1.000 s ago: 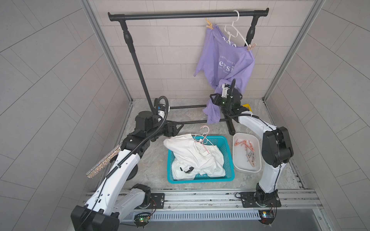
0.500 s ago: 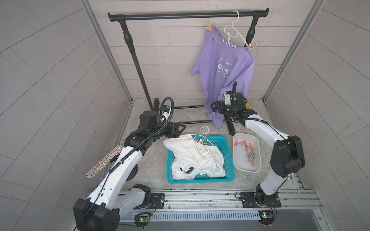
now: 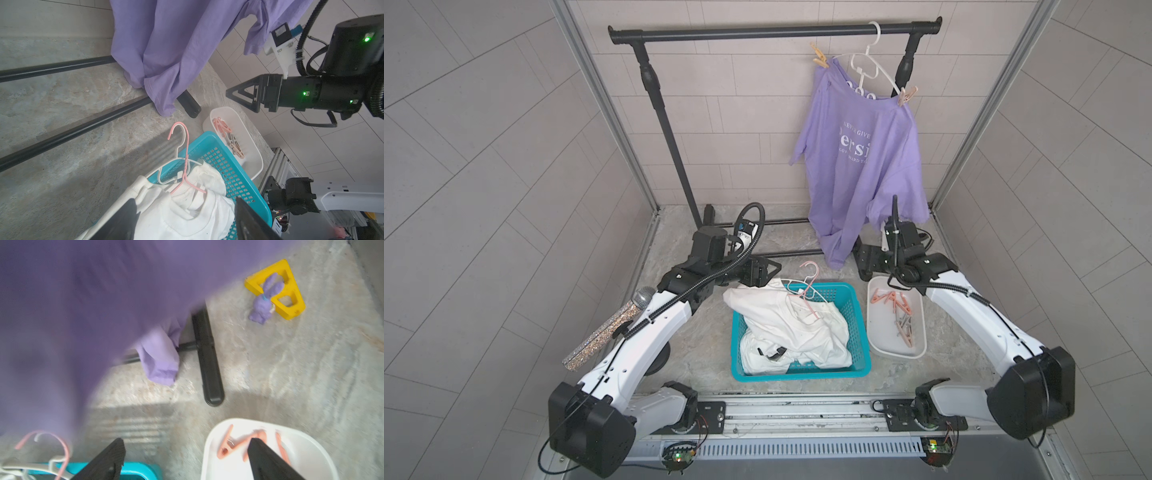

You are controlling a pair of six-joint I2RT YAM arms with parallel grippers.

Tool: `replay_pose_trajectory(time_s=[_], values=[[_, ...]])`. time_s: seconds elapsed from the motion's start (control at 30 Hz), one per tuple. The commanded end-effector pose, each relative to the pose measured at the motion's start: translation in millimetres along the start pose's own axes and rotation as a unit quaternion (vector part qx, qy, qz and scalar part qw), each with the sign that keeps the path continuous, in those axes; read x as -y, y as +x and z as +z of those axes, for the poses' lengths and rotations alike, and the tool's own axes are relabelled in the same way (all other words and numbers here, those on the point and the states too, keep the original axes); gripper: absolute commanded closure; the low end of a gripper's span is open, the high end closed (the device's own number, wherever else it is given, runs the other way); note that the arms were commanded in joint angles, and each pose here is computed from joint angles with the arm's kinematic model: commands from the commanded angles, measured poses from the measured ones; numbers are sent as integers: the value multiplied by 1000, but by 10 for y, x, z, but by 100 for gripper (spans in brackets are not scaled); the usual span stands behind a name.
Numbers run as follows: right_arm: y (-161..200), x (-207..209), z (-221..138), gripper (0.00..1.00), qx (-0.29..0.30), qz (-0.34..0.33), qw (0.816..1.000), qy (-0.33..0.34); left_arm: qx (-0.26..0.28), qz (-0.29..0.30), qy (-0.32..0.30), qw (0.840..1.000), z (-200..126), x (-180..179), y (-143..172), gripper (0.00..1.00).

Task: Use clothespins to secure the t-shirt on both sides of the hanger
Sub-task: Hang the hanger on the clothesline, then adjust the clothespin in the storage box.

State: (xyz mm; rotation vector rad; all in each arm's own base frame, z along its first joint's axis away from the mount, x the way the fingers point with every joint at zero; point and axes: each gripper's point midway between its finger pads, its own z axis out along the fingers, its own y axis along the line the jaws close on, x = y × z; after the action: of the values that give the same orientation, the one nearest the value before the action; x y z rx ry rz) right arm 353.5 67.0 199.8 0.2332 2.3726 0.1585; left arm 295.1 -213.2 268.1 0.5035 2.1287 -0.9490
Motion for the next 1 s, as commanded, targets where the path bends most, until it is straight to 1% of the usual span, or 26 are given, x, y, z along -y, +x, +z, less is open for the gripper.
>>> replay_pose_trajectory(time_s=[0.0, 0.1, 0.27, 0.5, 0.67, 0.83, 0.9, 0.97], values=[[173, 298, -148, 9, -10, 21, 999, 47, 20, 31, 6, 999, -10, 64, -133, 22], [336, 424, -179, 10, -27, 26, 997, 60, 18, 34, 7, 999, 23, 42, -87, 23], [598, 558, -133, 11, -52, 47, 995, 75, 16, 37, 9, 999, 47, 10, 19, 22], [894, 647, 71, 24, -83, 129, 984, 91, 19, 37, 10, 999, 76, -29, 112, 22], [950, 625, 202, 27, -86, 178, 976, 89, 25, 34, 14, 999, 86, -35, 152, 21], [956, 614, 334, 37, -71, 231, 967, 86, 45, 34, 17, 998, 55, -13, 131, 19], [965, 655, 381, 43, -64, 250, 961, 97, 49, 36, 15, 998, 40, -14, 126, 19], [962, 659, 442, 45, -59, 262, 958, 97, 50, 36, 16, 998, 33, -6, 133, 19]])
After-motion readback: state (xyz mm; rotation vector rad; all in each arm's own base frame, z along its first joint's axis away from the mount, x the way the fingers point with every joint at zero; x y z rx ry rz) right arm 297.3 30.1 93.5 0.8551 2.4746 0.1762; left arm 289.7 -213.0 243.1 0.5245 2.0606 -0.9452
